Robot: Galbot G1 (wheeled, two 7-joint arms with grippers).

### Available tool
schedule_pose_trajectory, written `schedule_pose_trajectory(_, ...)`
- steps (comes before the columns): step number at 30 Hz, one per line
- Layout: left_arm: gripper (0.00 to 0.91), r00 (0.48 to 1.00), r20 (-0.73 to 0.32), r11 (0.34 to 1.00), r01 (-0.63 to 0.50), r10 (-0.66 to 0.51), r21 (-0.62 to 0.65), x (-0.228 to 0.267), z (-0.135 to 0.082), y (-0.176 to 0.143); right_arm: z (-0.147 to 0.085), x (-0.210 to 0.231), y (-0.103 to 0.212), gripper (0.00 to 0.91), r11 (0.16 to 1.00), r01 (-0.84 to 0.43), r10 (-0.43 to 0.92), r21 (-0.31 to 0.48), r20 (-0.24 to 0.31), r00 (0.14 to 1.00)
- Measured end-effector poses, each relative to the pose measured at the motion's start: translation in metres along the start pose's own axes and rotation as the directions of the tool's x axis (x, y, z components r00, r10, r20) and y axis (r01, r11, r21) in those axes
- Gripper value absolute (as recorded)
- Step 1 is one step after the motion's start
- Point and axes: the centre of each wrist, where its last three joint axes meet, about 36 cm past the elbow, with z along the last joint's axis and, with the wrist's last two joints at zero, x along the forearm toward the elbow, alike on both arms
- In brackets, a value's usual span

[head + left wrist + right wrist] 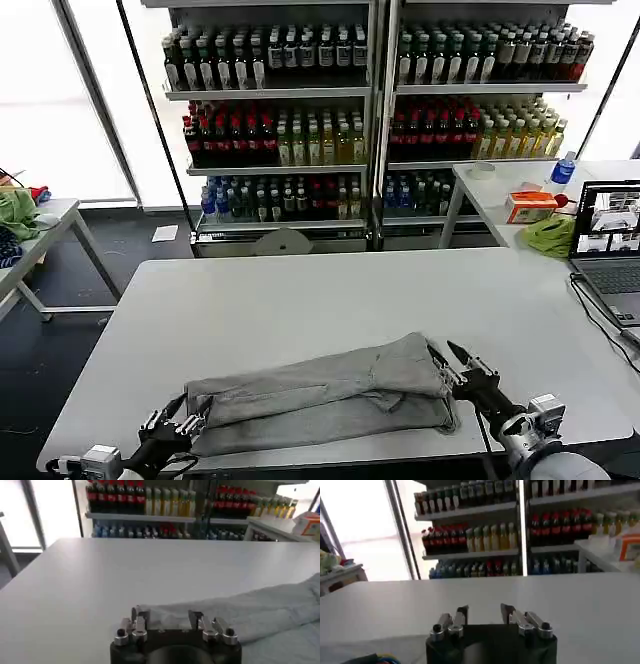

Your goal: Fold and organize the clothes.

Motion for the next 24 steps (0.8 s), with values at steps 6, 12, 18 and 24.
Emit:
schedule_pose_trajectory(6, 0.907, 0.999, 0.033, 0.999, 0.041, -0.041, 0.020, 0.003, 0.006, -0.002, 0.009, 0.003, -0.009, 0.907, 0.999, -0.016, 0.009, 0.049, 0.130, 0.991)
schedule_pose_trajectory(12, 0.907, 0.995, 0.058, 0.996, 0.074, -0.077, 0.042, -0.004, 0.019, -0.010, 0.012, 0.006, -0.014, 0.907, 0.996, -0.027, 0.010, 0.080, 0.203, 0.979)
schedule_pose_trajectory(18, 0.715, 0.994, 0.060, 0.993, 0.092, -0.097, 0.075, -0.014, 0.036, -0.020, 0.011, 0.006, -0.014, 0.907, 0.995, -0.036, 0.011, 0.092, 0.257, 0.966)
schedule_pose_trajectory(24, 0.252, 0.991, 0.057, 0.988, 0.115, -0.122, 0.105, -0.025, 0.052, -0.023, 0.008, 0.007, -0.011, 0.907, 0.995, -0.029, 0.000, 0.098, 0.283, 0.959)
